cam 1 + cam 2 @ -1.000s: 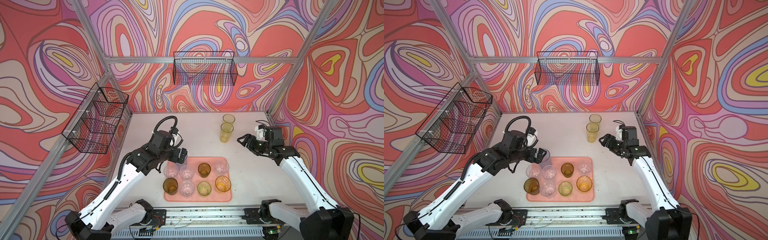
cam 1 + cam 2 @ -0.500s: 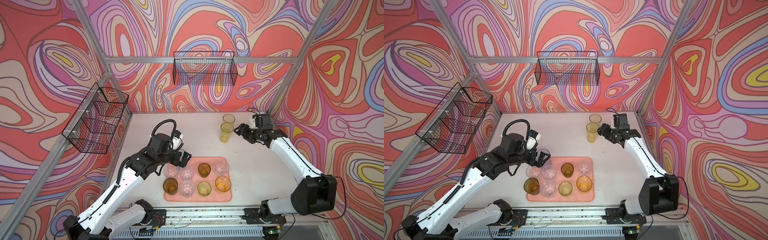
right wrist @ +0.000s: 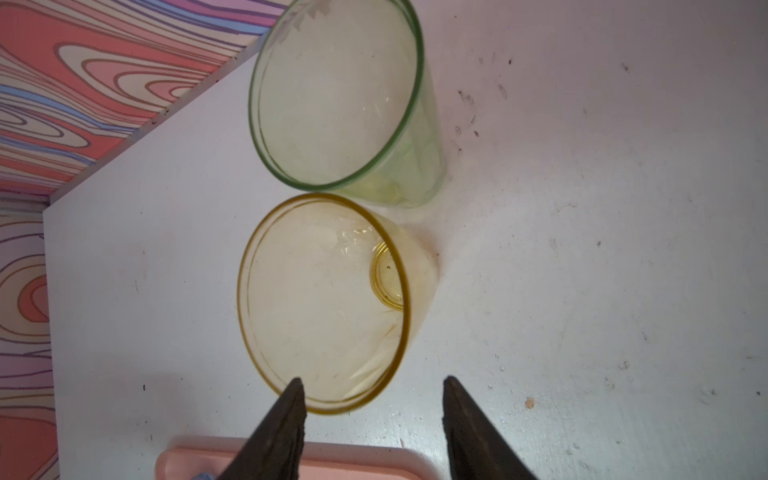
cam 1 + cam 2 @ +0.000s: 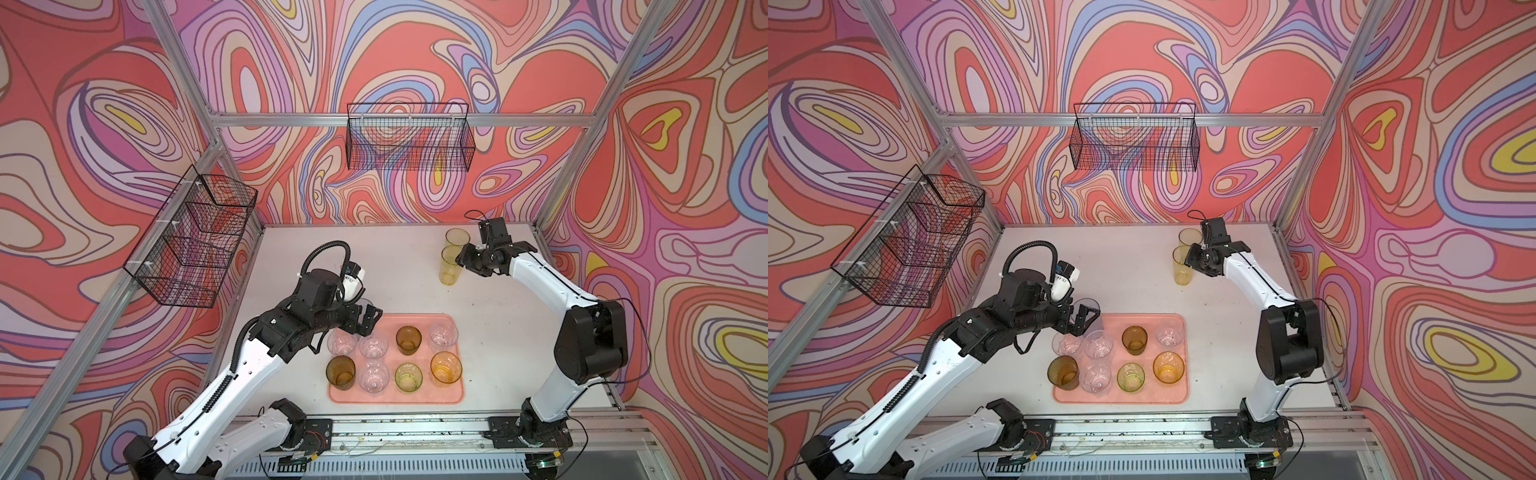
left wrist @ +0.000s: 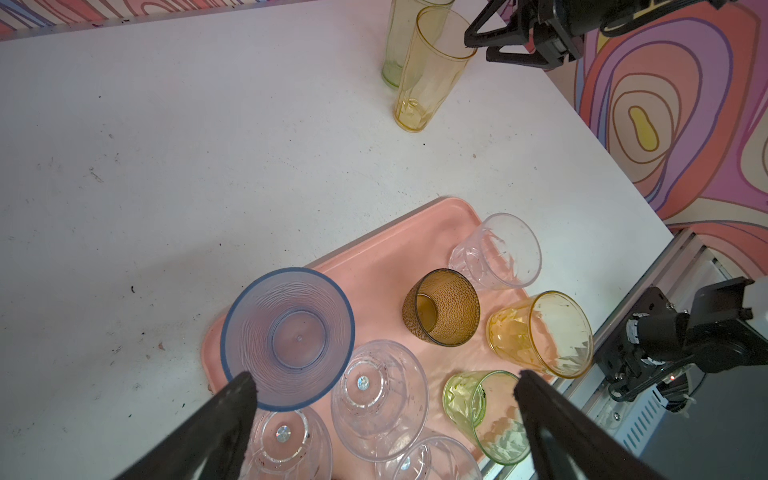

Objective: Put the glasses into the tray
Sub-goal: 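Raise the left gripper while moving the right gripper to the lying yellow glass, then close the right gripper on the yellow glass rim and lift it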

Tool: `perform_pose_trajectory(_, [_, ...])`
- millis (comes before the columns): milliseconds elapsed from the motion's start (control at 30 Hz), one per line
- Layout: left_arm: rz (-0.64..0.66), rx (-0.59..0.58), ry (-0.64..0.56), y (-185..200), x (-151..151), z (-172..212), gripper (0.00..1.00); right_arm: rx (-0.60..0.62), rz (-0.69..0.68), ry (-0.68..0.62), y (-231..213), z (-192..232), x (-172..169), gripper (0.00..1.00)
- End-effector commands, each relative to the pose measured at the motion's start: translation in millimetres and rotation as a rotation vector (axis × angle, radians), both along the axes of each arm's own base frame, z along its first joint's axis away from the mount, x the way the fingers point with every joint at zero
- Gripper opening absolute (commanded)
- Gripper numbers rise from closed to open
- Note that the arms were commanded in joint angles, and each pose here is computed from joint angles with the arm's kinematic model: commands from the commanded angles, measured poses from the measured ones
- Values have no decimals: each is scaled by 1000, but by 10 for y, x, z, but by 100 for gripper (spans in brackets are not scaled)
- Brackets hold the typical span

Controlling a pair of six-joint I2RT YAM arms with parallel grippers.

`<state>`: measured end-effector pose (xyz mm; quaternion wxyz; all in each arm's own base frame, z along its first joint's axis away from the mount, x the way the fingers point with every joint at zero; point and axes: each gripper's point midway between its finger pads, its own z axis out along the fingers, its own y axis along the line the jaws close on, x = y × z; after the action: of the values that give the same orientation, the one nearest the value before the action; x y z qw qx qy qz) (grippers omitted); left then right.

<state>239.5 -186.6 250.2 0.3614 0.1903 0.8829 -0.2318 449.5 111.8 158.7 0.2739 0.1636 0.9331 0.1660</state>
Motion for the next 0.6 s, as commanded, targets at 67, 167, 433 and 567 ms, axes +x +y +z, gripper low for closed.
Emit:
perform_pose_trajectory(67, [13, -3, -9, 12, 40, 3, 100, -49, -27, -3, -68, -15, 77, 42])
perform_pose_trajectory(167, [11, 0, -5, 7, 42, -11, 100, -54, -30, 16, -65, -124, 110, 37])
perform_pose_trajectory(433, [16, 11, -1, 18, 53, -29, 100, -69, -31, 34, -72, -182, 137, 24])
perform_pose_trajectory(567, [24, 15, 6, 24, 59, -35, 100, -71, -24, 46, -71, -189, 108, 19])
